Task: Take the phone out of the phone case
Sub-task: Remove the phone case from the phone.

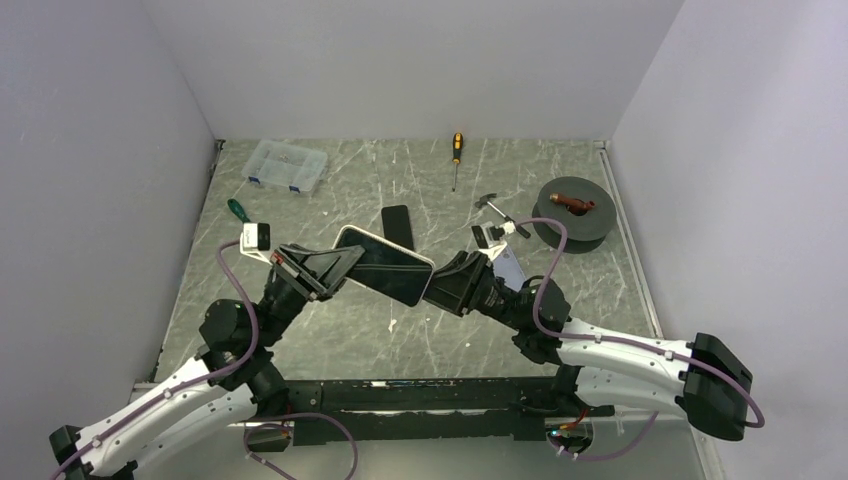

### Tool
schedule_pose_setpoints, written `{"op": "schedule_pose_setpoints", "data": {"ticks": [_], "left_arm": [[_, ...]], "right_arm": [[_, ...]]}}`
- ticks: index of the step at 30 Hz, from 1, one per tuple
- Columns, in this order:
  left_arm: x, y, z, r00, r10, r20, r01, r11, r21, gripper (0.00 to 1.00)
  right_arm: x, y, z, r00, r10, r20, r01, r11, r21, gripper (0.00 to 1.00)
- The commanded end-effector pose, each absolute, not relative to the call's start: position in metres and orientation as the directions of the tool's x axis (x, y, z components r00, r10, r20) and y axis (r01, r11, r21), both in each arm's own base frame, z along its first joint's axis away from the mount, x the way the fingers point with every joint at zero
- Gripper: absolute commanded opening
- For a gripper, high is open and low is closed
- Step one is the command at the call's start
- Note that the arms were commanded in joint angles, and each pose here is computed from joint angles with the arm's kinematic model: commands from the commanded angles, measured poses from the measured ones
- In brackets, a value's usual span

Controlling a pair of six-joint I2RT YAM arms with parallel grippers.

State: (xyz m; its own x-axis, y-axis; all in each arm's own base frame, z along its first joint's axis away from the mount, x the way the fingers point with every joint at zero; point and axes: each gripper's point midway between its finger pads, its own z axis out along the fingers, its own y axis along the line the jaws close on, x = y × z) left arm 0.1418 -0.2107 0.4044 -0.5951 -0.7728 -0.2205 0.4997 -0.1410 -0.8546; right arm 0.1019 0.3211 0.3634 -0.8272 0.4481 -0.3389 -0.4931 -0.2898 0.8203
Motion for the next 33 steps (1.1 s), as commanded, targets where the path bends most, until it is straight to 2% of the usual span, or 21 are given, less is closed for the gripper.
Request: {"op": "schedule_pose_setpoints", "data": {"ticks": [1,8,14,20,24,27,31,33], "left_arm": [[0.105,-0.219,0.414,-0.708,-0.668,-0.229,0.54,-0.305,-0.784,0.0],[0.105,-0.209,0.416,-0.682,-0.701,-0.21,0.564,-0.321,-0.761,0.0],[0.102,-0.202,0.423,-0.67,-0.719,-0.184,0.599,-0.377,-0.707,0.0],[0.093,-0.205,0.435,-0.645,-0.717,-0.264,0.662,-0.351,-0.662,0.0],[0.087,-0.206,0.447,-0.589,-0.731,-0.345,0.732,-0.3,-0.612,0.0],[0.084,-0.207,0.458,-0.568,-0.727,-0.386,0.755,-0.273,-0.597,0.0],[0.091,-0.207,0.459,-0.552,-0.737,-0.389,0.746,-0.23,-0.625,0.0],[0.097,-0.204,0.455,-0.534,-0.756,-0.378,0.739,-0.201,-0.643,0.0]], "right_arm": [[0.101,0.294,0.406,-0.814,0.526,-0.246,-0.515,-0.457,0.725,0.39],[0.091,0.287,0.421,-0.795,0.533,-0.29,-0.563,-0.469,0.68,0.41],[0.079,0.283,0.436,-0.828,0.492,-0.269,-0.543,-0.585,0.602,0.4],[0.072,0.301,0.451,-0.866,0.41,-0.287,-0.489,-0.57,0.661,0.3],[0.071,0.313,0.452,-0.904,0.349,-0.248,-0.415,-0.57,0.709,0.26],[0.072,0.328,0.447,-0.904,0.324,-0.28,-0.415,-0.503,0.758,0.27],[0.083,0.346,0.425,-0.848,0.365,-0.385,-0.488,-0.253,0.835,0.36],[0.091,0.351,0.413,-0.822,0.383,-0.421,-0.508,-0.159,0.847,0.37]]}}
